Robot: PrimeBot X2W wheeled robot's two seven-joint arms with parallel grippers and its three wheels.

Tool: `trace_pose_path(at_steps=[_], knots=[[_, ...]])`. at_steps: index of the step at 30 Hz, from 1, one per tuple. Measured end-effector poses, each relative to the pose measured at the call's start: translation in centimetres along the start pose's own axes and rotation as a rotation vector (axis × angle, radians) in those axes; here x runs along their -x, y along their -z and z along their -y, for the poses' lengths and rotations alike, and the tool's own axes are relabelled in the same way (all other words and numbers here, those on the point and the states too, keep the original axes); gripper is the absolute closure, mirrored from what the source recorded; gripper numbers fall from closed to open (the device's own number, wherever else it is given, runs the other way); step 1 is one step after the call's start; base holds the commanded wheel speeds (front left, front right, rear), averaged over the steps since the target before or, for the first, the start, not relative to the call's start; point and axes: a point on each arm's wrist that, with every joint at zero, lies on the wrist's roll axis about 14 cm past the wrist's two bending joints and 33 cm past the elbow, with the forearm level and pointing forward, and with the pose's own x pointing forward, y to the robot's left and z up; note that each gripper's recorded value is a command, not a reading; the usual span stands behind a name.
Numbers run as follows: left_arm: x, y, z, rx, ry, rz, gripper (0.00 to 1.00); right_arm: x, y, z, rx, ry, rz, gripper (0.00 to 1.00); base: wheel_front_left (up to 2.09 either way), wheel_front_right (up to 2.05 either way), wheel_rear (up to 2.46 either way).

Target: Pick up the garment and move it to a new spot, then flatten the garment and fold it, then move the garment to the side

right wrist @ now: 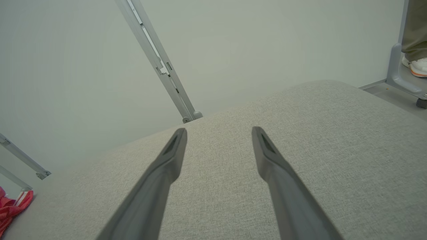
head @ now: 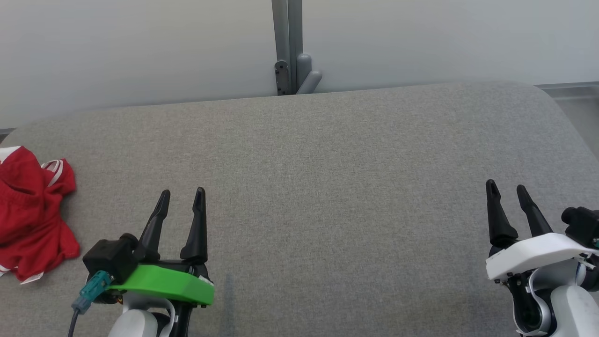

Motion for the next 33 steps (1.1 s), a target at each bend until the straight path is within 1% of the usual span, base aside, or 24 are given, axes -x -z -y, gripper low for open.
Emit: trace_pose_path(at_steps=[4,11,24,33], knots=[[-0.1,0.3,-0.3,-0.051,-0.005,-0.012,0.00,-0.1,0.2,-0.2,0.051,-0.006,0.001,0.00,0.00,0.00,0.00],[-0.2,0.4,-1.1,-0.105,-0.036,-0.014,0.00,-0.2,0.3,-0.6,0.112,-0.019,0.010,0.00,0.00,0.00,0.00],[-0.1,0.0,-2.0,-0.188,-0.066,-0.002,0.00,-0.5,0.6,-1.2,0.157,-0.033,0.033,0.00,0.00,0.00,0.00],[0.1,0.7,-2.5,-0.228,-0.076,-0.024,0.00,-0.5,0.7,-1.3,0.196,-0.037,0.041,0.00,0.00,0.00,0.00]])
